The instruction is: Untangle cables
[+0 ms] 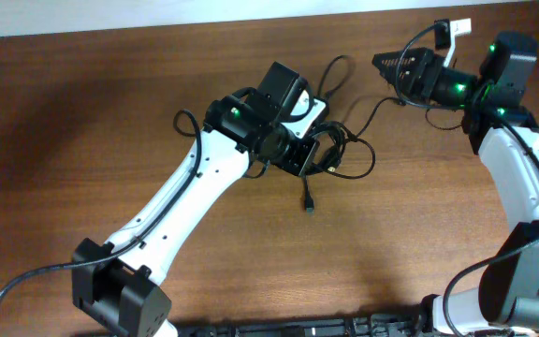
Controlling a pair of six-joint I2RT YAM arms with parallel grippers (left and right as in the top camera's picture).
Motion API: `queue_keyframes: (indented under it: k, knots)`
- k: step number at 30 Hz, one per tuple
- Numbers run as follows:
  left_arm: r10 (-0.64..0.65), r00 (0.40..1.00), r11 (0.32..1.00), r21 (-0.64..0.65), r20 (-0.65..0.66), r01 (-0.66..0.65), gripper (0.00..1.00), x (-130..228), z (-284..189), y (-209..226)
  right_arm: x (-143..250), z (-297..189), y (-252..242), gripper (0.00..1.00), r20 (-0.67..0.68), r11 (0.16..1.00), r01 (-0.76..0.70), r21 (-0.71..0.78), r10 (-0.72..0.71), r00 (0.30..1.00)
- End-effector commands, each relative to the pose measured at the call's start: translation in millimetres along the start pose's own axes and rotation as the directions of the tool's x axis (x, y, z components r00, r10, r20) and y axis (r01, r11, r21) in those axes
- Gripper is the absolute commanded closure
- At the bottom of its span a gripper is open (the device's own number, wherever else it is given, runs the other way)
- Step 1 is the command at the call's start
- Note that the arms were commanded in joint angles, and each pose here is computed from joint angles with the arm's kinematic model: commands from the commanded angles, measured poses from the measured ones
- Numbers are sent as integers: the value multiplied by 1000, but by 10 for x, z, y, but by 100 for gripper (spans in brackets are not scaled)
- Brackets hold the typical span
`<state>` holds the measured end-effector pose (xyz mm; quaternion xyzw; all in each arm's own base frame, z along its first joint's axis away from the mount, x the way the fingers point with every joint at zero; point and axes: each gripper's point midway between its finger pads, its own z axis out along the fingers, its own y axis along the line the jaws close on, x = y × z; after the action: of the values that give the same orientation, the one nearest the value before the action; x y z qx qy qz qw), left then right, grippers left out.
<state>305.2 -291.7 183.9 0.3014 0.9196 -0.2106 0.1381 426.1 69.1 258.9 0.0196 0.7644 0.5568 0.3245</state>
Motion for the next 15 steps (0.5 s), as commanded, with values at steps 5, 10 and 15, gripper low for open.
queue_keyframes:
  k: [5,10,15]
  knots:
    - [-123,987,989,99,108,113,100,-245,-237,255,521,40,-278,1,-120,983,-126,133,142,983]
    - [-313,930,949,26,193,314,100,-378,-373,759,1014,357,-77,1,-267,956,-250,153,283,921]
    - [-310,933,950,11,183,313,100,-373,-306,621,1242,663,-346,23,-158,841,-311,442,414,896]
